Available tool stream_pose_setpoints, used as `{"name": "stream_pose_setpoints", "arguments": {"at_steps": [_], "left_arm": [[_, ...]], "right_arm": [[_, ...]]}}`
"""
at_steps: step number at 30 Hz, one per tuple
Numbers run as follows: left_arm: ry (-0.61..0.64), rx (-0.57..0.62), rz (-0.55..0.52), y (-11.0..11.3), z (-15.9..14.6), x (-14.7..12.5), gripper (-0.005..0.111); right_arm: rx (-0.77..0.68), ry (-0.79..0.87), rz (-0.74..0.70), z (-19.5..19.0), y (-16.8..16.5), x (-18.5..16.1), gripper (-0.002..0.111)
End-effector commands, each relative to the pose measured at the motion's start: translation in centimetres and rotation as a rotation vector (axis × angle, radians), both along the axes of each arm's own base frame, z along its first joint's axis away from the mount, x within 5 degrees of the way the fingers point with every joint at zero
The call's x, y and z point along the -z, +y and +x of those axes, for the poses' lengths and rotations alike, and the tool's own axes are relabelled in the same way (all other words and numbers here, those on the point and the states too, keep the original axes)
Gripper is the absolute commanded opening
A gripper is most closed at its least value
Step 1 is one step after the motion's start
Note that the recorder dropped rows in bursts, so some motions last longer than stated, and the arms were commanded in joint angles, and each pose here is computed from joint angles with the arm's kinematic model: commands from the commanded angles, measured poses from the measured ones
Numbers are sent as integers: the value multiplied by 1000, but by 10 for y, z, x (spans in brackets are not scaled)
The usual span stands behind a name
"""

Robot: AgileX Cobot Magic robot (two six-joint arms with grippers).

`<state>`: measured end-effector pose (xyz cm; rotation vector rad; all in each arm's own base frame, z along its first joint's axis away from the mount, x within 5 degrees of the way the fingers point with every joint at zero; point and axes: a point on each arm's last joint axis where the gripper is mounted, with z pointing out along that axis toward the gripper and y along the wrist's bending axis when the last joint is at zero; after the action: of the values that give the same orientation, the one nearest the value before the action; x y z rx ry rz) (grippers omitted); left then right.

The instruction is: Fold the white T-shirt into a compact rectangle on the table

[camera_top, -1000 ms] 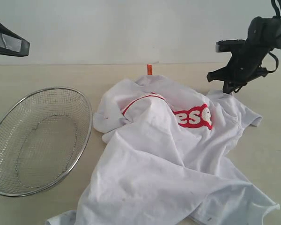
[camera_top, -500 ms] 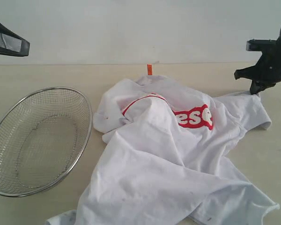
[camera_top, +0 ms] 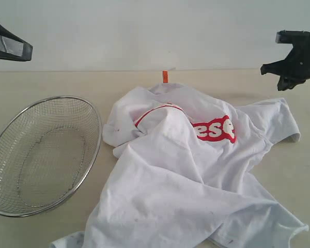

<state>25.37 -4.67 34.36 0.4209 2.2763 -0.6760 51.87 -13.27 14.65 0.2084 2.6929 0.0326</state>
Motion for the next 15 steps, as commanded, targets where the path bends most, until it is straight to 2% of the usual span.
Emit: {"name": "stream_pose_setpoints", "arguments": {"at_steps": [1, 4, 7, 15], "left_arm": [[-5, 2, -11, -2, 0, 0, 5], [-5, 2, -11, -2, 0, 0, 5], [4, 2, -11, -2, 2, 3, 5], [19, 12, -6, -2, 6, 8, 5]], "right_arm": [[-13, -19, 95, 2, 6, -20, 0], [-98, -35, 269, 1, 25, -32, 0], [-184, 18, 393, -3, 45, -35, 0], [-235, 116, 387, -17, 61, -22, 0]]}}
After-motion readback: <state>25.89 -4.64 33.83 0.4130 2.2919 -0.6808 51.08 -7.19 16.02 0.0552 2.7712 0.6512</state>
